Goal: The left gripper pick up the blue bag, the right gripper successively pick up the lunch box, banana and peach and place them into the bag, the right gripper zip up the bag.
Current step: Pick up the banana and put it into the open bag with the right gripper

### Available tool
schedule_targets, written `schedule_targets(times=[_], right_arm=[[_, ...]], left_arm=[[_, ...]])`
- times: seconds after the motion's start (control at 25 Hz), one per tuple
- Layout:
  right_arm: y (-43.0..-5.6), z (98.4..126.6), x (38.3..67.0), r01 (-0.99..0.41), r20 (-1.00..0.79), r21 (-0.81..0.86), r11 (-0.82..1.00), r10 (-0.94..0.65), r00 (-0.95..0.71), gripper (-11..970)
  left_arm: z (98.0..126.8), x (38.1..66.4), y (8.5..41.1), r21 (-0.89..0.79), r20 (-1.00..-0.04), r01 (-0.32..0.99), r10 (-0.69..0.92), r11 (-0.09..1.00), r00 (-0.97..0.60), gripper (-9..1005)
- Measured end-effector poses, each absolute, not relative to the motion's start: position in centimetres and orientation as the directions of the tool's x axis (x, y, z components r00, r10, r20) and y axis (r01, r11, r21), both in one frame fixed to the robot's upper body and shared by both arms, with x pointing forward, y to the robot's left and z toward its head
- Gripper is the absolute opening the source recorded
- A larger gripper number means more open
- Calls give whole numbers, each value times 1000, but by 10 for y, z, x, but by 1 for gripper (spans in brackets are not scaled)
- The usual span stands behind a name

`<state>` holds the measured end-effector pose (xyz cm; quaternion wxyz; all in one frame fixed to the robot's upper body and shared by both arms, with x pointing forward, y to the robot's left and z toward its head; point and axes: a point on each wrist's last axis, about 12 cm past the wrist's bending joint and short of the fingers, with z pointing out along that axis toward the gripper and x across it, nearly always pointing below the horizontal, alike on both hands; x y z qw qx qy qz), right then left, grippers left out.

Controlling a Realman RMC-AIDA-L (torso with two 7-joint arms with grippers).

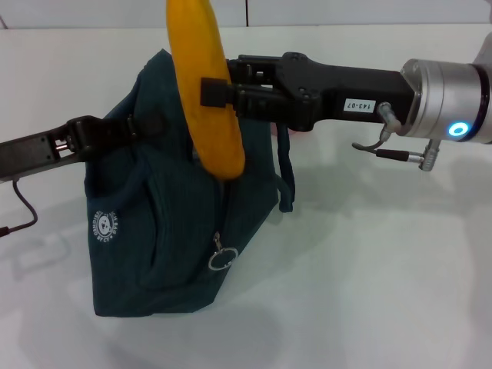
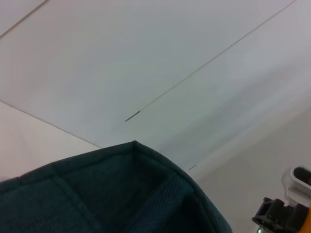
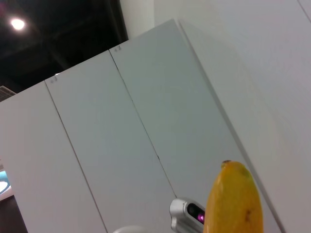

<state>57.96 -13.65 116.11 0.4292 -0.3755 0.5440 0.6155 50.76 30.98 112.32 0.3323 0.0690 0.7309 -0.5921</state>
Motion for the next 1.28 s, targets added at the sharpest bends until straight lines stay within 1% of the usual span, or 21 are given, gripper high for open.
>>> schedule_targets(times=[0.2,0.36,0.52,0.92,1.28], right_arm=[[-134,1156,576,-947,-939,320,-37,122,-322,462],[-125,1149,571,-956,-950,290,-35,109,-292,463],[-121,1148,569,-966,-959,256,-31,120,-258,465],[-133,1137,565,-971,-962,237,30,148,-230,469],[-139,1128,565,-965,-963,246,88,136,-233,473]], left_arm=[[1124,507,310,-820,-568,496,-300,285,-766,46],[1123,506,311,-823,-565,495,-313,279,-763,46],[1122,505,312,-824,-563,493,-316,279,-764,46],[1118,501,316,-832,-552,475,-329,288,-766,46],[1116,501,316,-837,-543,468,-332,282,-771,46]])
